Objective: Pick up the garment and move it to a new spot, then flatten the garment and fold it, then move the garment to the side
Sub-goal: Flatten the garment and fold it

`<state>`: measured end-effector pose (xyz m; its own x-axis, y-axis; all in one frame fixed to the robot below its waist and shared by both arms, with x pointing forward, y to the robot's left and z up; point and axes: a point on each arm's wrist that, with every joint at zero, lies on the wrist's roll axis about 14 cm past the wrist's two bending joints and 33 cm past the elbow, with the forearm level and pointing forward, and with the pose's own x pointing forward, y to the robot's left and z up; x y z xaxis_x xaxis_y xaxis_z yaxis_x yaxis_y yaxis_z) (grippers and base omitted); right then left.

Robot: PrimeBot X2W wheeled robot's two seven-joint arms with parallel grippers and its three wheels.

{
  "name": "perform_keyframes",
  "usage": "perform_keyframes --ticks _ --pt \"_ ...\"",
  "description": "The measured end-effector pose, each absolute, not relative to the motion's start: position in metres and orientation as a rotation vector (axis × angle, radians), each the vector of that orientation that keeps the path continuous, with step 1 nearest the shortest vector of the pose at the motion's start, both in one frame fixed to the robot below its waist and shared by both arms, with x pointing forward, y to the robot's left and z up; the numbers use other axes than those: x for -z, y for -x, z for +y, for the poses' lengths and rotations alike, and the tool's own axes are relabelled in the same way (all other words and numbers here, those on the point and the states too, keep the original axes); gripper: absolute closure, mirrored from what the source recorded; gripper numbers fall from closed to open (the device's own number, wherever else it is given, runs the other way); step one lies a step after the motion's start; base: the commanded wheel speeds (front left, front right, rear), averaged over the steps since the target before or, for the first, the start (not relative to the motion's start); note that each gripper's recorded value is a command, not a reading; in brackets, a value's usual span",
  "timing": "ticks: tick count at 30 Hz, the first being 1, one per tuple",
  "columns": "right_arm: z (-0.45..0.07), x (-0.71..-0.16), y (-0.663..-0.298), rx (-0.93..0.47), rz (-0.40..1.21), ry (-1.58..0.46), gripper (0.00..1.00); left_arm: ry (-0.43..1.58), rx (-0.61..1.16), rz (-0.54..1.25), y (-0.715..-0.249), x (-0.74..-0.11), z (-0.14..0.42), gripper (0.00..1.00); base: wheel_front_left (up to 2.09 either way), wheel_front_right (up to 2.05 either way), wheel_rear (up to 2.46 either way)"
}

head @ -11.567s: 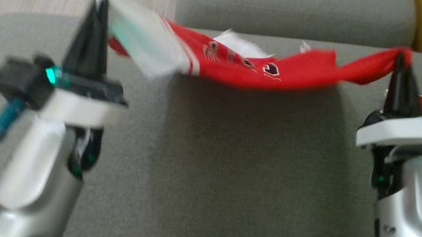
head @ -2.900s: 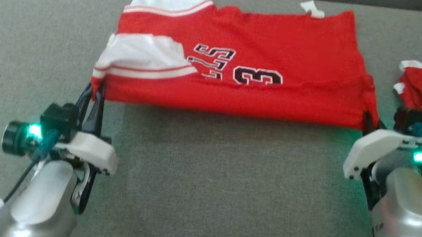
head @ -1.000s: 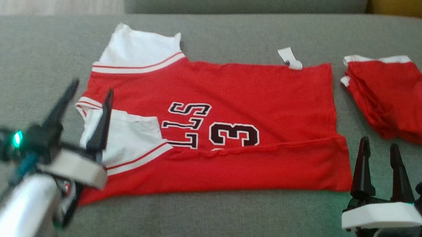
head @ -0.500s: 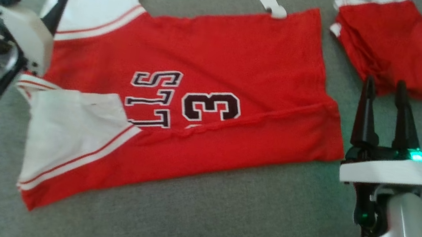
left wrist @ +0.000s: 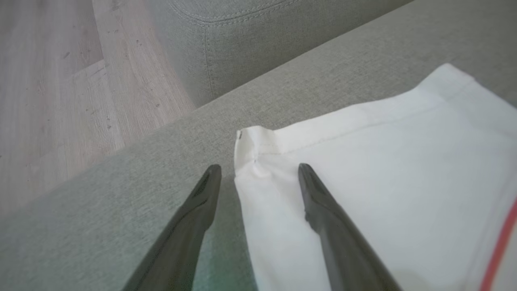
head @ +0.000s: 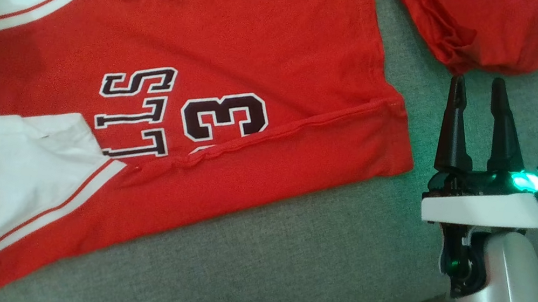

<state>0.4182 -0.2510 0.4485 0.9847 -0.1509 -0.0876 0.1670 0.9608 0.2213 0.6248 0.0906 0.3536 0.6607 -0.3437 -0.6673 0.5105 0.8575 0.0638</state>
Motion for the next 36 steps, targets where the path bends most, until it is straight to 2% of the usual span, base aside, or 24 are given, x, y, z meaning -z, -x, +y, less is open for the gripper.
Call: perform_keyframes --ticks 9,10,11,15,19,26,31,36 --pt "-0.254 -0.443 -0.419 0.172 0.081 -0.221 0.00 -0.203 0.425 0.773 -0.638 -0.341 0.103 0.02 0.00 0.00 0.00" --pt "-0.255 -0.444 -0.419 0.172 0.078 -0.221 0.00 -0.191 0.423 0.787 -0.636 -0.341 0.102 0.66 0.00 0.00 0.00" --pt "-0.255 -0.445 -0.420 0.172 0.076 -0.222 0.00 -0.183 0.426 0.800 -0.634 -0.340 0.101 1.00 0.00 0.00 0.00" --pt "-0.255 -0.446 -0.421 0.170 0.071 -0.212 0.00 -0.166 0.444 0.814 -0.627 -0.344 0.096 1.00 0.00 0.00 0.00" --pt "-0.253 -0.451 -0.424 0.158 0.060 -0.189 0.00 -0.157 0.444 0.748 -0.620 -0.356 0.100 1.00 0.00 0.00 0.00" --pt "-0.248 -0.459 -0.439 0.116 0.093 -0.094 0.00 -0.136 0.492 0.461 -0.623 -0.418 0.087 1.00 0.00 0.00 0.00" --pt "-0.227 -0.463 -0.463 0.042 0.144 -0.018 0.00 -0.164 0.524 0.280 -0.613 -0.461 0.088 1.00 0.00 0.00 0.00" --pt "-0.208 -0.467 -0.487 -0.012 0.188 0.019 0.00 -0.168 0.527 0.211 -0.590 -0.474 0.096 1.00 0.00 0.00 0.00"
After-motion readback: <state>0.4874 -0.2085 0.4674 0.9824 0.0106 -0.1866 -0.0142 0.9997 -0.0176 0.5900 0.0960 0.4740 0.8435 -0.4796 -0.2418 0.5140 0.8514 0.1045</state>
